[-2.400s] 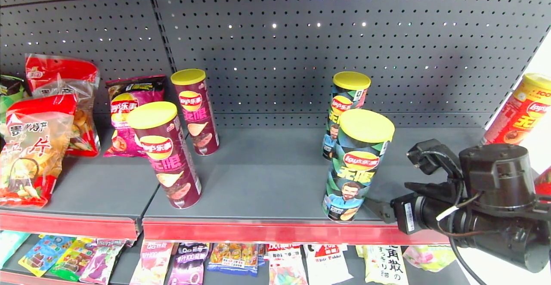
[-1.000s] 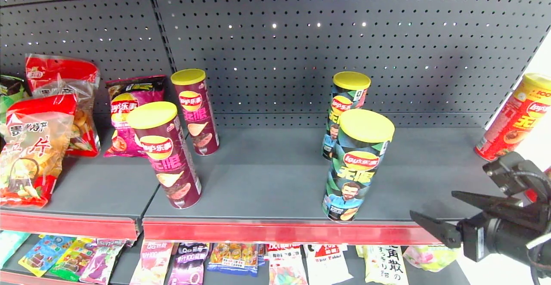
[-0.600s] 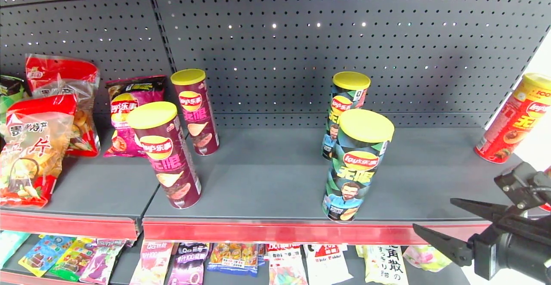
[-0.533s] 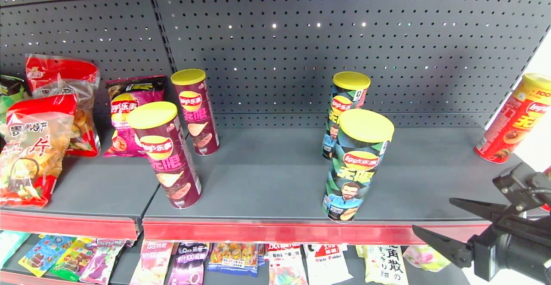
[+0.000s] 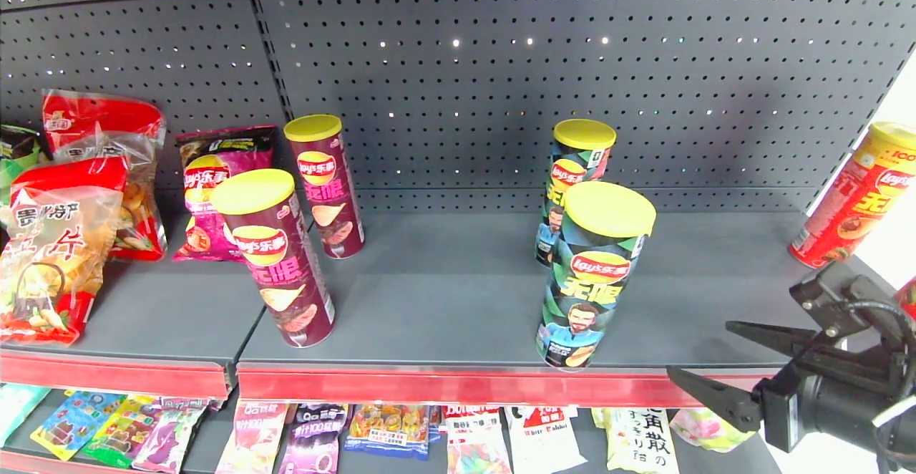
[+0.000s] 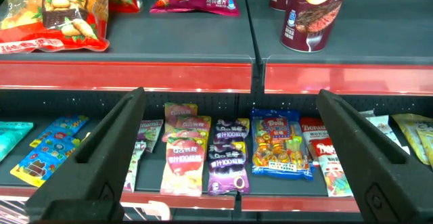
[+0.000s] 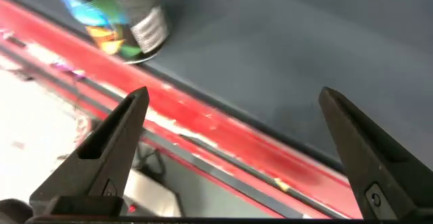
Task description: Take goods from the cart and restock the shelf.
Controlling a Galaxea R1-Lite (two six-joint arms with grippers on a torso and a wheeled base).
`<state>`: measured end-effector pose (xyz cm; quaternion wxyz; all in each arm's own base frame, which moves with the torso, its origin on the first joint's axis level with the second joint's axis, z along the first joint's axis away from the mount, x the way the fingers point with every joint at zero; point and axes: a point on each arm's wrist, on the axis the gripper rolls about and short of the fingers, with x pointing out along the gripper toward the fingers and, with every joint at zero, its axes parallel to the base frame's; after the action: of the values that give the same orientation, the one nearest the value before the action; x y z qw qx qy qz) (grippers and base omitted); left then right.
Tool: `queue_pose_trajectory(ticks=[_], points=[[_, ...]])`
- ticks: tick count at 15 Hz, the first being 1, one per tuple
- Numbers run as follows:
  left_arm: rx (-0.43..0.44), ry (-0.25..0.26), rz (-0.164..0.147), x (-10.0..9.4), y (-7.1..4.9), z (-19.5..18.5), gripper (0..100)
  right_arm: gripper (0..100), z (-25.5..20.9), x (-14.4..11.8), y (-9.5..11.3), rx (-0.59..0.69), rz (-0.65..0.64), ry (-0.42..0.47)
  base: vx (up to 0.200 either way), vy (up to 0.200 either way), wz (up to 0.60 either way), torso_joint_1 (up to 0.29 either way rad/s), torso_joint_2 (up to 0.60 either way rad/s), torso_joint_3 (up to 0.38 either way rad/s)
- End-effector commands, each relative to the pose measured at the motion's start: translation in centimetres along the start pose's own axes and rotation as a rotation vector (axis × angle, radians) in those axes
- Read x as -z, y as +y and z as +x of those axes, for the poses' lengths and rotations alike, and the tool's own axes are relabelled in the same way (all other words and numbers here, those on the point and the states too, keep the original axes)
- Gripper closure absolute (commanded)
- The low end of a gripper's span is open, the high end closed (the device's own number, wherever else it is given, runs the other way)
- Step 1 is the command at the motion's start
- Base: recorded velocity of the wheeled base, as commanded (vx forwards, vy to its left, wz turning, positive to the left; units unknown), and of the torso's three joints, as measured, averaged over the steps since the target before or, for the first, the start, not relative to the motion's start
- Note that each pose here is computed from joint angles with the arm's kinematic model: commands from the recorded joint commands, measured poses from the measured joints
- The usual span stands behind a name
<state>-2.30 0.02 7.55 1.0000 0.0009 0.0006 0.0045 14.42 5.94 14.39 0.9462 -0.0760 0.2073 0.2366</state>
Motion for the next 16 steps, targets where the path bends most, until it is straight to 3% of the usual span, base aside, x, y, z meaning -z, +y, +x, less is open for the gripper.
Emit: queue_pose_trajectory(ticks=[1, 4, 12, 16], points=[[0.0, 0.002, 0.0, 0.0, 0.0, 0.0, 0, 0, -1.4, -0.1, -0.2, -0.081, 0.002, -0.065, 0.0, 0.0, 0.0, 0.0, 0.0, 0.0], [0.0, 0.002, 0.0, 0.0, 0.0, 0.0, 0, 0, -2.3, -0.5, 0.3, -0.273, -0.006, -0.129, 0.0, 0.0, 0.0, 0.0, 0.0, 0.0], [0.0, 0.002, 0.0, 0.0, 0.0, 0.0, 0, 0, 1.1, -1.6, 1.8, -0.433, -0.077, -0.21, 0.0, 0.0, 0.0, 0.0, 0.0, 0.0], [0.0, 0.002, 0.0, 0.0, 0.0, 0.0, 0, 0, 2.8, -1.2, 2.0, -0.524, -0.139, -0.174, 0.0, 0.0, 0.0, 0.0, 0.0, 0.0]])
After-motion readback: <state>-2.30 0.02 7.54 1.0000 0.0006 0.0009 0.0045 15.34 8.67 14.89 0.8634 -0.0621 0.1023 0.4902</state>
